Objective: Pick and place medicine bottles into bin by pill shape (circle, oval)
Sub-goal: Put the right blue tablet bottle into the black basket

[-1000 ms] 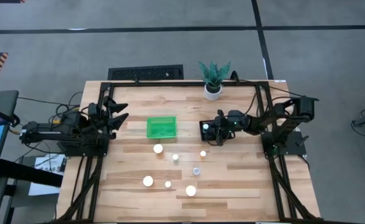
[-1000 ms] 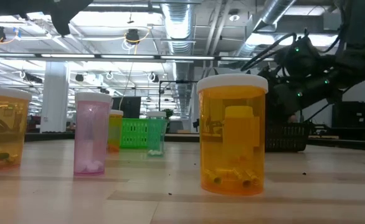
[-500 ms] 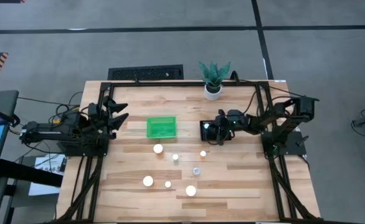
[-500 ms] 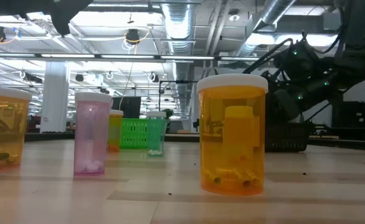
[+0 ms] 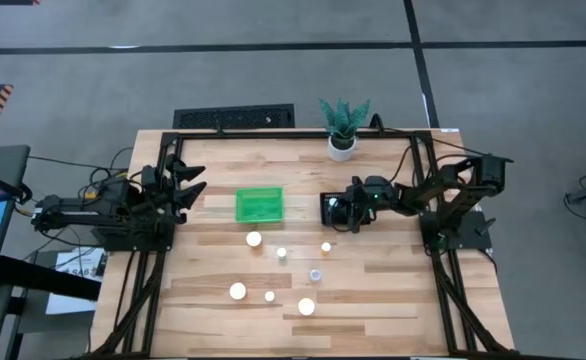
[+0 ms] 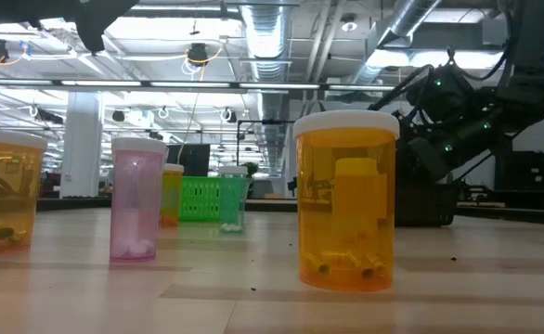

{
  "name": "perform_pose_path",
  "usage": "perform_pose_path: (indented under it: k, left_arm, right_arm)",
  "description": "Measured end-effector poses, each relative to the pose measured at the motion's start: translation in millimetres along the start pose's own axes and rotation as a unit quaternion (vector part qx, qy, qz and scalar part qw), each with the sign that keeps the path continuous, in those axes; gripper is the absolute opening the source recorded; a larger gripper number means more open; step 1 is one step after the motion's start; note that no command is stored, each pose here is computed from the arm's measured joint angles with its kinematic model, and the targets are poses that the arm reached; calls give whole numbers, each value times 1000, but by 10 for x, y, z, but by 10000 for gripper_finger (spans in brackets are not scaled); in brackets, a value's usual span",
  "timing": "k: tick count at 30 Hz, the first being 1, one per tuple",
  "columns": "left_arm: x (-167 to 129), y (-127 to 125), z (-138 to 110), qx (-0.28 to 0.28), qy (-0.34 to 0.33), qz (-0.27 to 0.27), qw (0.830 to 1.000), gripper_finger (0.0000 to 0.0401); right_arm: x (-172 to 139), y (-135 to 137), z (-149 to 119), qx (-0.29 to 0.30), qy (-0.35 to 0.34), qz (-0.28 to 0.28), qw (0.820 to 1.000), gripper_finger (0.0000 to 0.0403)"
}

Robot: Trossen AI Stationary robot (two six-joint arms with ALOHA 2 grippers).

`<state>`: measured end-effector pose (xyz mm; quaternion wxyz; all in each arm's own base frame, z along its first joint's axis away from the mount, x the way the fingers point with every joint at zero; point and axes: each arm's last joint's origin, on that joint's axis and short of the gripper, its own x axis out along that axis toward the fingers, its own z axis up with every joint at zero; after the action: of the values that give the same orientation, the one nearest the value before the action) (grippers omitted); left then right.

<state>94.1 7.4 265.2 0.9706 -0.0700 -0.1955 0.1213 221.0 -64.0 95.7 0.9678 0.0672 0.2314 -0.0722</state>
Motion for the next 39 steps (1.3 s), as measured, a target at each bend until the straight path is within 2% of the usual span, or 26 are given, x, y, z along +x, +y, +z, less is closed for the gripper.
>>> perform_pose_path:
  k: [9,19,30,39]
  left_arm:
    - [0,0,1,0,-1,0,1000,220]
    - [0,0,3,-1,-1,0,1000,220]
    - [0,0,3,-2,-1,0,1000,220]
    - [0,0,3,-2,-1,0,1000,220]
  right_arm:
    - [0,0,-2,0,1,0,1000,153]
    - [-2,1,6,1,-2,0,1000,208]
    - [-2,2,7,2,-2,1,1000,194]
    - [25,3,70,12,-13,5,1000,214]
